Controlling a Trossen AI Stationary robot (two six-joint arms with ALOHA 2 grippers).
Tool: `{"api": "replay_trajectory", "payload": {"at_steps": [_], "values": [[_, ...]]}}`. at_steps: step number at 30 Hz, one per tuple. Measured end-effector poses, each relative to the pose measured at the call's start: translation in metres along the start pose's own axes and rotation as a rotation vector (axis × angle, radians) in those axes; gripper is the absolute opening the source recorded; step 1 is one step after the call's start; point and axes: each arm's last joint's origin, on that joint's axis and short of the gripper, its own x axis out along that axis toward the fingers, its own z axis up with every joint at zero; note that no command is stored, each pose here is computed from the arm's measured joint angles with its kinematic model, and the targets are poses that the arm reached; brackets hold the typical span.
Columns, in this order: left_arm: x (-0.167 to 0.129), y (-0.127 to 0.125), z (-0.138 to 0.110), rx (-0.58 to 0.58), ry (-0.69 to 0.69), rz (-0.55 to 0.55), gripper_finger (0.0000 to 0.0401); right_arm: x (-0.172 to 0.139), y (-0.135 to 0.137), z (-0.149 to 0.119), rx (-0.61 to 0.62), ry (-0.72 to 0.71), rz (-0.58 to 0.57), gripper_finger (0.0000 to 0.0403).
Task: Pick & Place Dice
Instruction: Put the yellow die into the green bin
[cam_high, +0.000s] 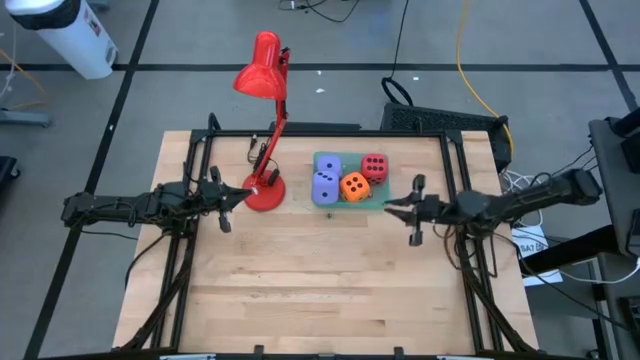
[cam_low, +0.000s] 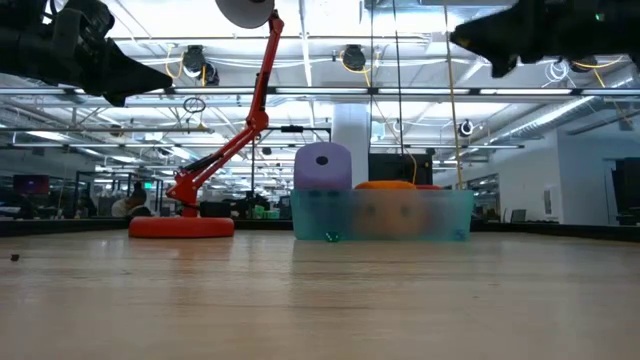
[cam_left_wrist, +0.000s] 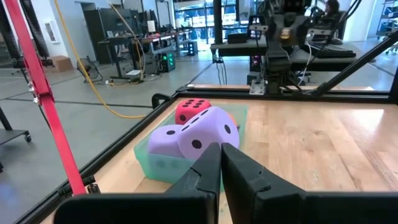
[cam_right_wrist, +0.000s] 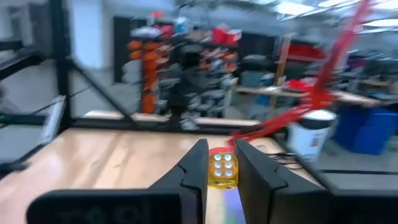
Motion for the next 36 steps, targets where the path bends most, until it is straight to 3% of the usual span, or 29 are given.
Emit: {"api": "replay_trajectory", "payload": {"at_steps": [3,9,20,30,36], "values": [[0.000,0.000,0.000,0.001,0.000,0.000,0.0026,-0.015,-0.007,-0.010,0.012,-0.044,-0.071,0.0051],[0.000,0.000,0.000,0.002,0.000,0.000,0.0026,-0.038,-0.011,-0.034,0.040,-0.076,-0.074,0.0052],[0.000,0.000,0.000,0.001,-0.001,0.001,0.0026,-0.049,-0.014,-0.033,0.104,-0.145,-0.075,0.0053],[0.000,0.000,0.001,-0.003,-0.009,0.002,0.0026,-0.018,-0.005,-0.023,0.089,0.013,-0.062,0.0054],[0.000,0.000,0.001,-0.002,-0.009,0.002,0.0026,0.015,-0.004,-0.030,-0.002,0.182,-0.233,0.0054]]}}
